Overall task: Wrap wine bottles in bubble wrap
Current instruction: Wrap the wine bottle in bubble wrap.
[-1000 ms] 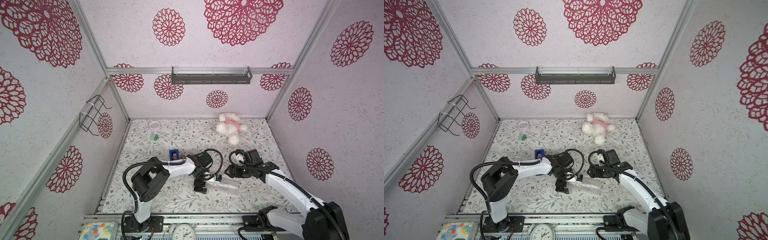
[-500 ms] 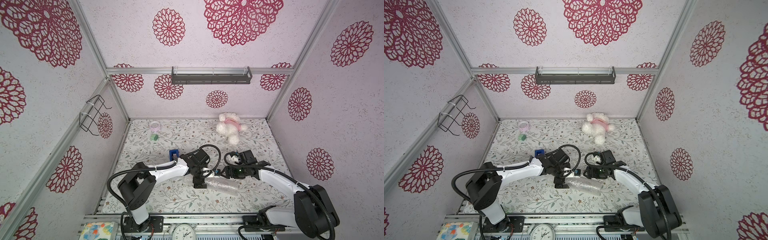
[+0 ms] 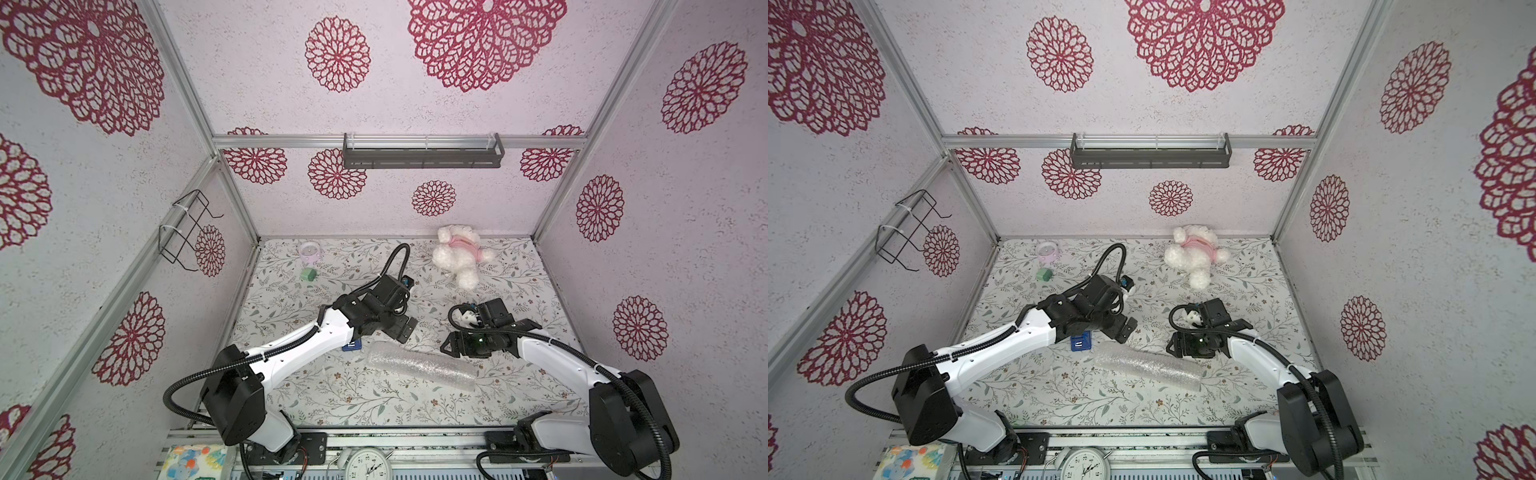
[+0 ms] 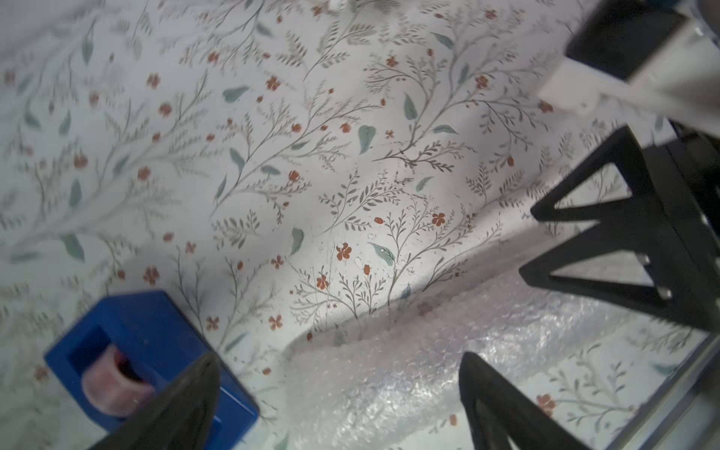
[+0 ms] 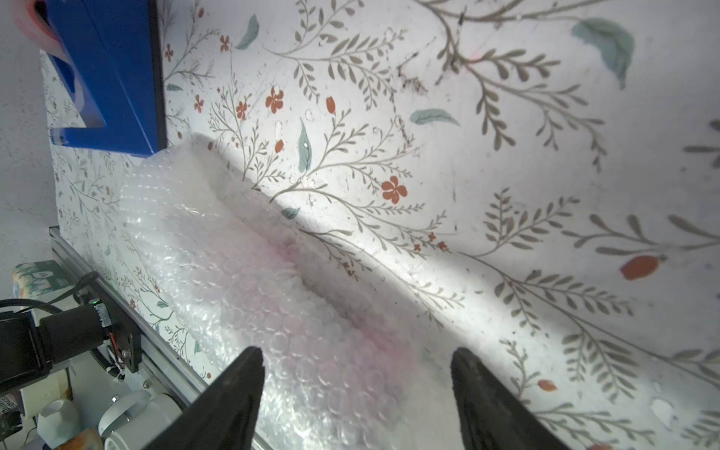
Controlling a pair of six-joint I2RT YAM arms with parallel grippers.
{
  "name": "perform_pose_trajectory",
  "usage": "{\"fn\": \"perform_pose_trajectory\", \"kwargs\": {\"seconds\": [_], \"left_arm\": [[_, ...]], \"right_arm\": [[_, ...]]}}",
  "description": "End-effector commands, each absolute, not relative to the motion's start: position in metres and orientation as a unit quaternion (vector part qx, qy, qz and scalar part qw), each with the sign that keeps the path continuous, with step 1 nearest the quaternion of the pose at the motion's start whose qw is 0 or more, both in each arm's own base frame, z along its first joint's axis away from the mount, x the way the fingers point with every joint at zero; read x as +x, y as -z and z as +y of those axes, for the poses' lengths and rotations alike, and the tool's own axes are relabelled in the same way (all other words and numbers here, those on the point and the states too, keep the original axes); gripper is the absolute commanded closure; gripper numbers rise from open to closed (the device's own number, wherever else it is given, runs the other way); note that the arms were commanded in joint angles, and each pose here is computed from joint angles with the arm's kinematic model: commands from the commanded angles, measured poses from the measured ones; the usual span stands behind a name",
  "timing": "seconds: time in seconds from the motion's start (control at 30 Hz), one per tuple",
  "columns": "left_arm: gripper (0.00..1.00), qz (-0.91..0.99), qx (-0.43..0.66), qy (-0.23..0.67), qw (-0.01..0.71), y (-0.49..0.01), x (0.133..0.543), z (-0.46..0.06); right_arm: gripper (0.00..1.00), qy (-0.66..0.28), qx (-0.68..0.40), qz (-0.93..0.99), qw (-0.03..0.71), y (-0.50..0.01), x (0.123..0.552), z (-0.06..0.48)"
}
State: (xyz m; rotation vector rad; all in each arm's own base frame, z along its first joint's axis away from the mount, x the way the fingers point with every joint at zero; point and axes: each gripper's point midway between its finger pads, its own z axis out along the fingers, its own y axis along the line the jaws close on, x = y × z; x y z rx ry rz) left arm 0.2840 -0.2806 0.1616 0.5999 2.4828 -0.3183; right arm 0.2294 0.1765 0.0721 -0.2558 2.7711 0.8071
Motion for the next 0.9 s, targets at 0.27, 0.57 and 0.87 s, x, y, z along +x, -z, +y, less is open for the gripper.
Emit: {"fn": "perform_pose_trajectory", "kwargs": {"seconds": [0.27, 0.57, 0.87], "left_arm": [[0.2, 0.922, -0.262, 0.274, 0.081, -0.104, 0.221, -0.301], [0.12, 0.902, -0.326, 0.283, 0.027, -0.073, 0.207, -0.348], [0.2, 0.903, -0.332, 0.271, 0.023, -0.053, 0.226, -0.359]], "right_arm": [[0.2, -0.283, -0.148, 0.939, 0.126, -0.087, 0.226, 0.188], [0.2, -0.279, -0.176, 0.939, 0.096, -0.078, 0.214, 0.187], [0.26, -0.299, -0.182, 0.934, 0.074, -0.068, 0.198, 0.191]]}}
